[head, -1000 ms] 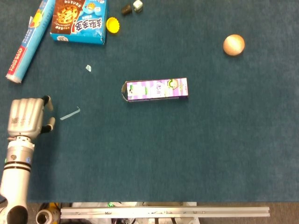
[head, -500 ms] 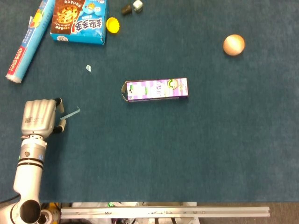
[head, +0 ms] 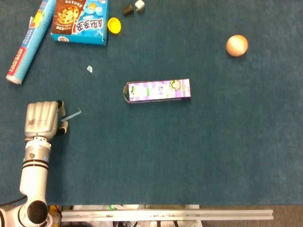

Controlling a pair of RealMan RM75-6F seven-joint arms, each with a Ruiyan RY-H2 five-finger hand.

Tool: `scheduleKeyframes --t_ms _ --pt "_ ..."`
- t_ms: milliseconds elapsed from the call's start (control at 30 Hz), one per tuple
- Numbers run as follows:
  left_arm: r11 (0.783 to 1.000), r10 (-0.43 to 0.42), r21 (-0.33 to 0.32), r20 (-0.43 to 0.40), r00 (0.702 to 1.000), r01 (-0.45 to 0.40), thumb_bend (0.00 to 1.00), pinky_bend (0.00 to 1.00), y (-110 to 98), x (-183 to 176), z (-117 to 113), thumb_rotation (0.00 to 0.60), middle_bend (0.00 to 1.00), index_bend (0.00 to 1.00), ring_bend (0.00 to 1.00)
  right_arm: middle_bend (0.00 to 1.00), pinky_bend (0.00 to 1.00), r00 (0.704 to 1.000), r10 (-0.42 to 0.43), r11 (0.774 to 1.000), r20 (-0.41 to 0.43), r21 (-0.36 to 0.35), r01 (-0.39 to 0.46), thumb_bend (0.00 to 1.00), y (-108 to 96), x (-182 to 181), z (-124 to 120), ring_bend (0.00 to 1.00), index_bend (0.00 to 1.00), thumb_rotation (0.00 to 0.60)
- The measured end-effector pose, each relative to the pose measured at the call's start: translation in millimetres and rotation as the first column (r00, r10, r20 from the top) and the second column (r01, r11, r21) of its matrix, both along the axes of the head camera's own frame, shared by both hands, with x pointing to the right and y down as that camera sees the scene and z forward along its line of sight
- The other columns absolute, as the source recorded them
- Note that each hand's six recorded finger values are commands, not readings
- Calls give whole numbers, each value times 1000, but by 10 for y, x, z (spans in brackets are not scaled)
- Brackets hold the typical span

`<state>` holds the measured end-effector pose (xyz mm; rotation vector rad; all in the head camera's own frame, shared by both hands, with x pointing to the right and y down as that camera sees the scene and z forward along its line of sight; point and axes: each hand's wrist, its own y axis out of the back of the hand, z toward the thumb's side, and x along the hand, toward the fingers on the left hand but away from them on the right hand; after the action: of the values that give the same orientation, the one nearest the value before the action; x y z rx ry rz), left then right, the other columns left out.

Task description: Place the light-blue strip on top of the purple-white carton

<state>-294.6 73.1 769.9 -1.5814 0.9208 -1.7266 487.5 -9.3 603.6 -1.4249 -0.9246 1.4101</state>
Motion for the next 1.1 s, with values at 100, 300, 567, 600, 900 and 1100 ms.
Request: scheduleKeyframes --t_ms 100,300,567,600,900,1100 --pt "1000 -4 -2 2 1000 4 295 961 -10 1 27 600 829 493 876 443 426 1000 1 1000 -1 -2 -1 192 3 8 3 344 157 600" --pt "1000 -7 -7 3 1000 7 296 963 -21 8 66 600 831 500 878 443 427 1000 5 1000 -2 -3 -5 192 10 16 -1 344 157 600" --pt "1000 -11 -8 2 1000 11 296 970 -32 6 84 600 835 507 882 443 426 1000 9 1000 -2 0 -9 191 21 23 -14 344 157 600" --pt "1000 -11 -9 0 1000 11 296 971 -31 8 86 600 835 507 882 443 426 1000 9 1000 -2 2 -9 191 25 23 -18 344 157 600" --pt "1000 -11 -15 -5 1000 11 296 972 -31 3 100 600 838 525 885 443 426 1000 14 1000 -1 1 -14 191 42 39 -20 344 158 600" --pt "1000 -16 -16 -10 1000 16 296 977 -36 7 110 600 841 537 886 443 426 1000 20 1000 -2 -2 -20 190 53 57 -18 344 158 600"
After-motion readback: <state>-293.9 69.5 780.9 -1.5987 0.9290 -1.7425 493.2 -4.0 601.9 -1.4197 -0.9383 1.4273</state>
